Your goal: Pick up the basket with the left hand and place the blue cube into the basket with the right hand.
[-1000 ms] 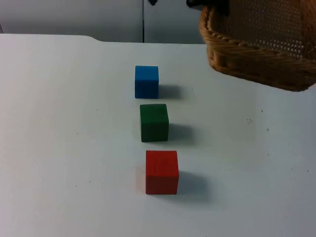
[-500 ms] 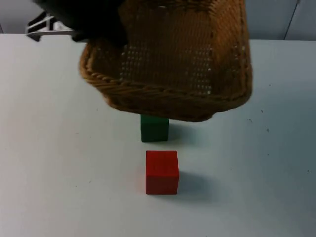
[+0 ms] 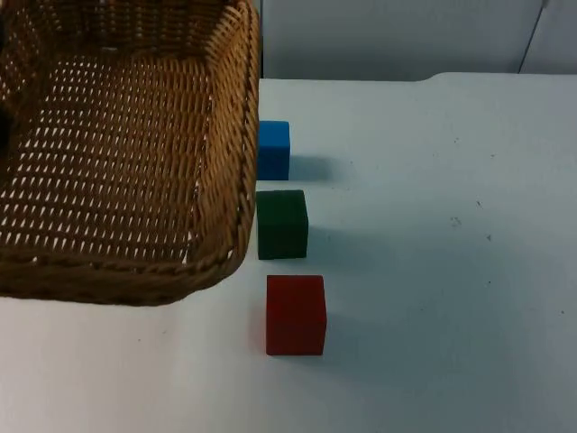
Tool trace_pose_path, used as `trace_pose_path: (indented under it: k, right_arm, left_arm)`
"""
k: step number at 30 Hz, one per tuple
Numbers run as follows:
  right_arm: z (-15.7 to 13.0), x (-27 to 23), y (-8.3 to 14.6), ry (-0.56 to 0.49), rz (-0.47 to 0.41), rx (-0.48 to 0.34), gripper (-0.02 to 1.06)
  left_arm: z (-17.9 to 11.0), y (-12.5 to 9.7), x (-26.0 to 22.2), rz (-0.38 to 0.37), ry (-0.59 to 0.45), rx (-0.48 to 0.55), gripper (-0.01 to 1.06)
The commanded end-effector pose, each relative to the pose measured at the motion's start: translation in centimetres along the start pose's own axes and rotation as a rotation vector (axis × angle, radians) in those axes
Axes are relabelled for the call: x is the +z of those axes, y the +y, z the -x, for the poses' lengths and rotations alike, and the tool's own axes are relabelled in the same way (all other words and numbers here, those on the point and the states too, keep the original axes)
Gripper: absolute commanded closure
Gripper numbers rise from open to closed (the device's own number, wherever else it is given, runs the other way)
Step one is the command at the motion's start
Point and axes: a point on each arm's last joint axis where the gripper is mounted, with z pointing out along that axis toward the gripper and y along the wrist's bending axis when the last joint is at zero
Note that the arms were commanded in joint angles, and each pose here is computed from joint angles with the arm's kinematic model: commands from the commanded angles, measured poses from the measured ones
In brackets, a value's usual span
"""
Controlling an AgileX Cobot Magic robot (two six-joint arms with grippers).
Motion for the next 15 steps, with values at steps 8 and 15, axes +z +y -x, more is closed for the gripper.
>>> trace_pose_path:
  k: [8, 15]
  right_arm:
    - [-0.1, 0.1, 0.0, -0.005, 0.006, 0.000, 0.00]
    - [-0.1, 0.1, 0.1, -0.005, 0.012, -0.003, 0.00]
  left_arm:
    - [-0.9, 3.6, -1.7, -0.114, -0.011, -0.074, 1.05]
    - [-1.4, 4.3, -1.8, -0.124, -0.014, -0.079, 1.05]
